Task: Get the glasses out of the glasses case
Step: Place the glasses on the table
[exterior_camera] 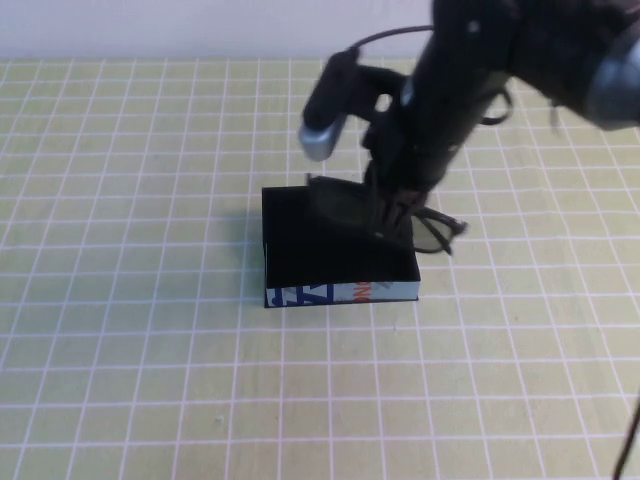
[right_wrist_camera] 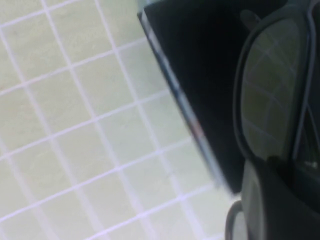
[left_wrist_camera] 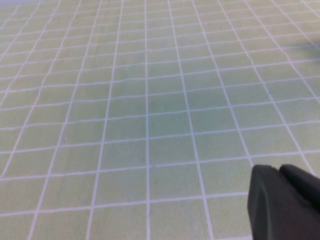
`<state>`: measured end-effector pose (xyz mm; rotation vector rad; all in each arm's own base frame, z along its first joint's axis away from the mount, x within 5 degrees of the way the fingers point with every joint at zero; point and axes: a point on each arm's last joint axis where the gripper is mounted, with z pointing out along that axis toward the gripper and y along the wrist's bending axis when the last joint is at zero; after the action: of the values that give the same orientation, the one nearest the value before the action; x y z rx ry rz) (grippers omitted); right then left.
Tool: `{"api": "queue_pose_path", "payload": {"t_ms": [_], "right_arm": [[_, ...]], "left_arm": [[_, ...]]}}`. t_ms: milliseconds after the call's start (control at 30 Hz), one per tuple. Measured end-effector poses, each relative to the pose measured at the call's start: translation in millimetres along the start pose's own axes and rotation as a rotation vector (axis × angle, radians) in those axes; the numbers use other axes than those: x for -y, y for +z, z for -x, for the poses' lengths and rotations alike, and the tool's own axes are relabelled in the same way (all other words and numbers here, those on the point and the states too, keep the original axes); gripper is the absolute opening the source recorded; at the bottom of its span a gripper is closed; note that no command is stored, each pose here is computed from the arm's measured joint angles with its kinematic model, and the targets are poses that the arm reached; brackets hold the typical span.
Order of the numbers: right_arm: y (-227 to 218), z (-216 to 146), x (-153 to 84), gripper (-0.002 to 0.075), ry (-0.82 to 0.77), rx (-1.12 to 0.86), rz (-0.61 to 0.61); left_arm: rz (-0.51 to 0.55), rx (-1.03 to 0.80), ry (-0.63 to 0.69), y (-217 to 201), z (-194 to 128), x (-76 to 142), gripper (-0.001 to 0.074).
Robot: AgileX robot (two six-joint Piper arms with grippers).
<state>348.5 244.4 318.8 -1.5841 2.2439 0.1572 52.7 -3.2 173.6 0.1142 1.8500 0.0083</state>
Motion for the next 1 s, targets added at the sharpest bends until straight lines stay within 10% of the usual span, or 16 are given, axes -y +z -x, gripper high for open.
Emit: {"api": "queue_pose_path", "payload": {"t_ms": [433,1000], "right_arm": [[-35.0,-163.0,0.2,0.0011,1.047,0.082,-0.188],[61.0,-185.1,17.3,0.0011,1.143,0.043,0.031]], "left_arm": [[0.000,0.000,0.000,0.0,0.0,0.0,-0.0004],[0.000,0.000,0.000,0.0,0.0,0.0,-0.0004]]}}
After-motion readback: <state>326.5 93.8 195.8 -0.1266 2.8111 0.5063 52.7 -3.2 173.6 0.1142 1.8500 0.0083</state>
